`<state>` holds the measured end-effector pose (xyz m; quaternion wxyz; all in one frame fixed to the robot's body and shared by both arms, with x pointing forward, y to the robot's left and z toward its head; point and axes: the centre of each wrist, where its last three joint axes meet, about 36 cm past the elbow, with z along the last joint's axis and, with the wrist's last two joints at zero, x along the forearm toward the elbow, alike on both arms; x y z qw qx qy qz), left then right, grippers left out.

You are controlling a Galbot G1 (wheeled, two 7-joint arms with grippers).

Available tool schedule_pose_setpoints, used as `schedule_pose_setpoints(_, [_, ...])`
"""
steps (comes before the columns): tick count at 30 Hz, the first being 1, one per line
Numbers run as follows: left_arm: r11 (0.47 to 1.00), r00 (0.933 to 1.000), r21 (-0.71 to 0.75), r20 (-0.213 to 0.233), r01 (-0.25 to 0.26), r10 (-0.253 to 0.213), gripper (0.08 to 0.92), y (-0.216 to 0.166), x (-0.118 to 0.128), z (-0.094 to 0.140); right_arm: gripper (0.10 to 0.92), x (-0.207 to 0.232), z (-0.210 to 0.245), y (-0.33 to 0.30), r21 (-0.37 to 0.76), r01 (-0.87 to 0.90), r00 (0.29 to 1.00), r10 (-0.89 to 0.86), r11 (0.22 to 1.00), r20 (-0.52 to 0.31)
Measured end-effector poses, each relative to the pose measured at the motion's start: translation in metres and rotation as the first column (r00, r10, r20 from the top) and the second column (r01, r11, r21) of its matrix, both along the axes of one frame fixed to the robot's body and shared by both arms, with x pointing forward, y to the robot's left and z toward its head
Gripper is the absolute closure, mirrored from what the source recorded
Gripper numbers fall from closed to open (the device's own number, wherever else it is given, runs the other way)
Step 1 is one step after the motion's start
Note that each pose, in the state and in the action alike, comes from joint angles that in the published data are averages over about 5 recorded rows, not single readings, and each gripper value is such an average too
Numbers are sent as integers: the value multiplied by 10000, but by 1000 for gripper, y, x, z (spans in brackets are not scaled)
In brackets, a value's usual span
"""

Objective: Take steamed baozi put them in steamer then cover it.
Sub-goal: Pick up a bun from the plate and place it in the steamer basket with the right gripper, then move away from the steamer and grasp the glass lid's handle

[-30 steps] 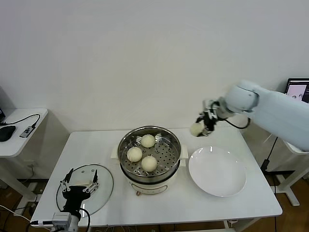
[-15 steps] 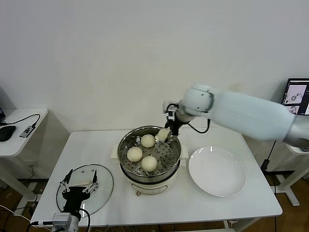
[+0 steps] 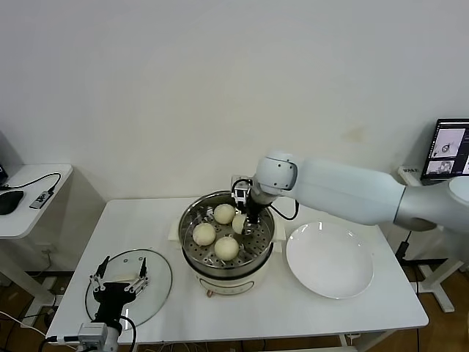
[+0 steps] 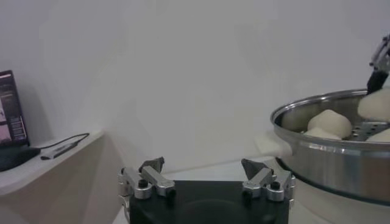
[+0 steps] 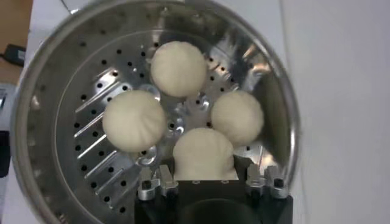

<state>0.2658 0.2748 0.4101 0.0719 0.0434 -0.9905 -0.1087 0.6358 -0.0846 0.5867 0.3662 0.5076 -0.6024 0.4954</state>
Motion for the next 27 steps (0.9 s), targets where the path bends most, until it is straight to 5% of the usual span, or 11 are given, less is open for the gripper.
schedule_pose_setpoints(7, [10000, 10000, -36, 1, -6, 6, 177, -1, 1, -1, 400, 0, -11, -1, -198, 75, 10000, -76, 9998, -38])
schedule_pose_setpoints(15, [10000, 10000, -38, 1, 0, 0, 177, -1, 1, -1, 216, -1, -7, -7, -223, 83, 10000, -81, 9997, 54])
schedule_pose_setpoints(27, [10000, 10000, 11, 58, -16, 16, 177, 0, 3, 0, 199, -20, 18, -39, 603, 34, 9985, -67, 9982, 552])
